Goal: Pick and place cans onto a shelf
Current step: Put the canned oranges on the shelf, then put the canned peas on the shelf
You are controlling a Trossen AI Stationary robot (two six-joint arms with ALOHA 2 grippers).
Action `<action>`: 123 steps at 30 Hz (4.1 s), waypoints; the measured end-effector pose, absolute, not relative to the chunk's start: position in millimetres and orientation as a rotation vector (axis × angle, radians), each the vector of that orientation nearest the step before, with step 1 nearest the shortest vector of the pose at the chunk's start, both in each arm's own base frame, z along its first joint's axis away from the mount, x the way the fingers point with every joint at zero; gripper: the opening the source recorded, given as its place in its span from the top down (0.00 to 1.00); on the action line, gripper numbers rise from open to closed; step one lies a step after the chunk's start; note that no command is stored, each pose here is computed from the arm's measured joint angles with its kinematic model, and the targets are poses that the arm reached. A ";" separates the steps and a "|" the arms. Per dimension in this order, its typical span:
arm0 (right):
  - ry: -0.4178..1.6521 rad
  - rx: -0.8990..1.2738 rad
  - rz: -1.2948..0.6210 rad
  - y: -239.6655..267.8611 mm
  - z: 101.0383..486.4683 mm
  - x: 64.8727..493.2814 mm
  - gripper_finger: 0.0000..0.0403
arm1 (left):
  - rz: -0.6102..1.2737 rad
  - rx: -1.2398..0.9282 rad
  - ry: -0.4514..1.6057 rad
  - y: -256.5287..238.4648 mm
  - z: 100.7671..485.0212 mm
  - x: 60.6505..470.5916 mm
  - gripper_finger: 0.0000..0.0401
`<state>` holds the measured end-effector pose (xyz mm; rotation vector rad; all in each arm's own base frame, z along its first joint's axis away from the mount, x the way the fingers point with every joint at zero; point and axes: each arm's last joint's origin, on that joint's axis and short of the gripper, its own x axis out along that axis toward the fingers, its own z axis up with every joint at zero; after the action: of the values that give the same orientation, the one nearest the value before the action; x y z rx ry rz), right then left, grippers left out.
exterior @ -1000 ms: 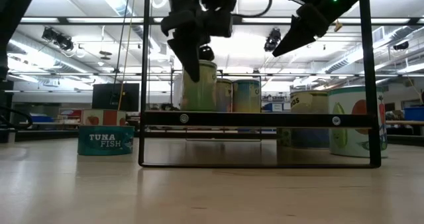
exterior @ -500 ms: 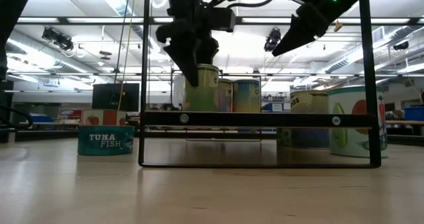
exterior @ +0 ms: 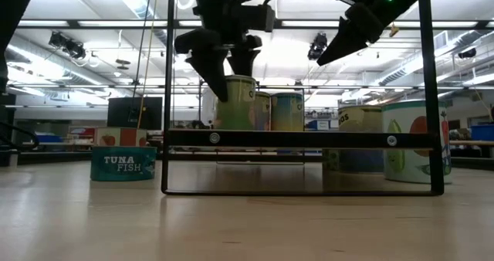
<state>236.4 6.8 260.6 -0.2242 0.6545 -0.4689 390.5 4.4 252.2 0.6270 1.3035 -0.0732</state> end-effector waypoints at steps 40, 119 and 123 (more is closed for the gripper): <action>0.652 -0.202 -0.429 13.9 260.0 236.0 0.03 | -0.044 0.489 1.063 0.8 301.7 371.8 0.03; 0.955 0.183 -0.361 -9.5 246.7 325.8 0.20 | 0.384 -0.010 0.290 26.8 204.2 207.8 0.12; 1.002 0.148 -0.377 -11.3 243.4 341.6 0.20 | 0.384 -0.010 0.290 26.8 204.2 207.8 0.12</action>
<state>341.6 -11.3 243.4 0.1481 1.0017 -0.3769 207.8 26.8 204.2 -0.0100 0.2905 0.3843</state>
